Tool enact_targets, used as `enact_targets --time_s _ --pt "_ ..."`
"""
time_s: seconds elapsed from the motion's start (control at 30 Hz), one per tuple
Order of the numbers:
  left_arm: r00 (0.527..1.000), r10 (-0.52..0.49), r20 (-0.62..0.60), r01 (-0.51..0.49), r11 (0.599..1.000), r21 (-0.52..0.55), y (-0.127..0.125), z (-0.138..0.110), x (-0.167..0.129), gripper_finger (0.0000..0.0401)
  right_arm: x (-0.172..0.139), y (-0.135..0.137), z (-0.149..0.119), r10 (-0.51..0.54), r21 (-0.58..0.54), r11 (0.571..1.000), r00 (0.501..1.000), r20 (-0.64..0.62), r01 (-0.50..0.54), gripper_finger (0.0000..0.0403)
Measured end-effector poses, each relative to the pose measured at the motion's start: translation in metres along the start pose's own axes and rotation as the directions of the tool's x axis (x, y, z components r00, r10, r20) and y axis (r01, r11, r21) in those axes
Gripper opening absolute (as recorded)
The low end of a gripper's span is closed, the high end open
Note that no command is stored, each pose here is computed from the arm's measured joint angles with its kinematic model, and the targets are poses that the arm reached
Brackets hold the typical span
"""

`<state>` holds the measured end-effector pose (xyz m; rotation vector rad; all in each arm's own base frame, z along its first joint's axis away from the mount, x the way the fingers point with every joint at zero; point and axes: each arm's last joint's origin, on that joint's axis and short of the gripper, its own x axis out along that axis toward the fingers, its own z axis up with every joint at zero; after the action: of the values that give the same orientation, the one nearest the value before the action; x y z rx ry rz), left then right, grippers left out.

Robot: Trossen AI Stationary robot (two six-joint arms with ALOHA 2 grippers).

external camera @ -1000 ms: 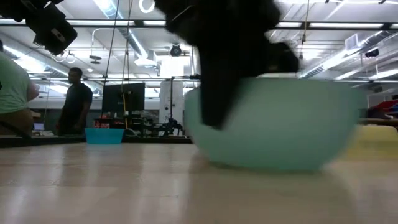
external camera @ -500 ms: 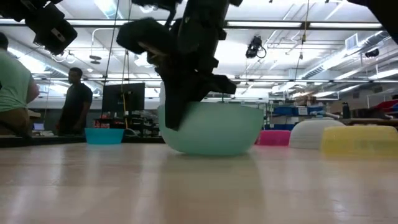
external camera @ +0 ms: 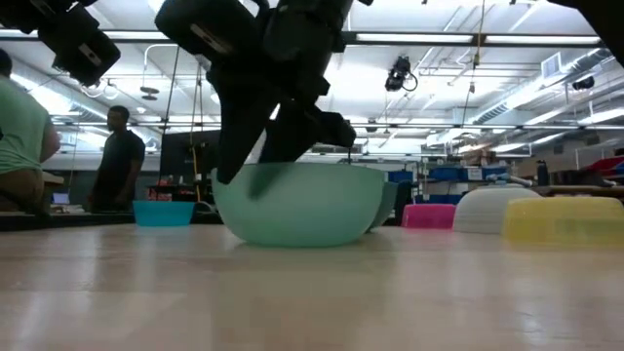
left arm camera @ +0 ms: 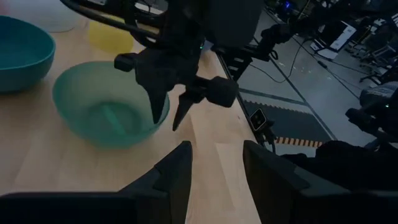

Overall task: Nest bowls inside each other
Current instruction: Move the green bowl to the center of the table, then stack the orange bowl on top of the green bowl

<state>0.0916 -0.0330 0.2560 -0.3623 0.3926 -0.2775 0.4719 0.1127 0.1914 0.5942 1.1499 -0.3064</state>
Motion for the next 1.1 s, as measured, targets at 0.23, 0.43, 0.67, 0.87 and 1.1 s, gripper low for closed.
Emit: enact_targets --time_s 0.23,0.43,0.67,0.87,1.1 --pt "1.0 0.002 -0.004 -0.002 1.0 -0.025 0.0 0.0 0.0 0.0153 0.0 -0.003 -0.001 -0.041 0.011 0.999 0.999 0.003 0.041 0.0213" --pt "0.996 0.025 -0.084 -0.028 0.999 -0.036 0.003 -0.008 0.0 0.0153 -0.003 0.017 -0.002 0.085 -0.019 0.996 0.992 0.091 -0.083 0.021" --pt "0.994 0.034 -0.104 -0.041 0.997 -0.066 0.004 -0.01 -0.001 0.0153 -0.025 0.043 0.002 0.214 -0.093 0.975 0.962 0.171 -0.2 0.0205" --pt "0.994 0.035 -0.103 -0.047 0.993 -0.111 0.004 -0.01 -0.001 0.0153 -0.035 0.041 0.002 0.14 -0.111 0.986 0.975 0.172 -0.122 0.0205" --pt "0.963 -0.079 -0.258 0.008 0.964 -0.266 0.0 -0.02 0.001 0.0153 -0.037 0.056 -0.005 0.214 -0.155 0.97 0.958 0.192 -0.185 0.0205"
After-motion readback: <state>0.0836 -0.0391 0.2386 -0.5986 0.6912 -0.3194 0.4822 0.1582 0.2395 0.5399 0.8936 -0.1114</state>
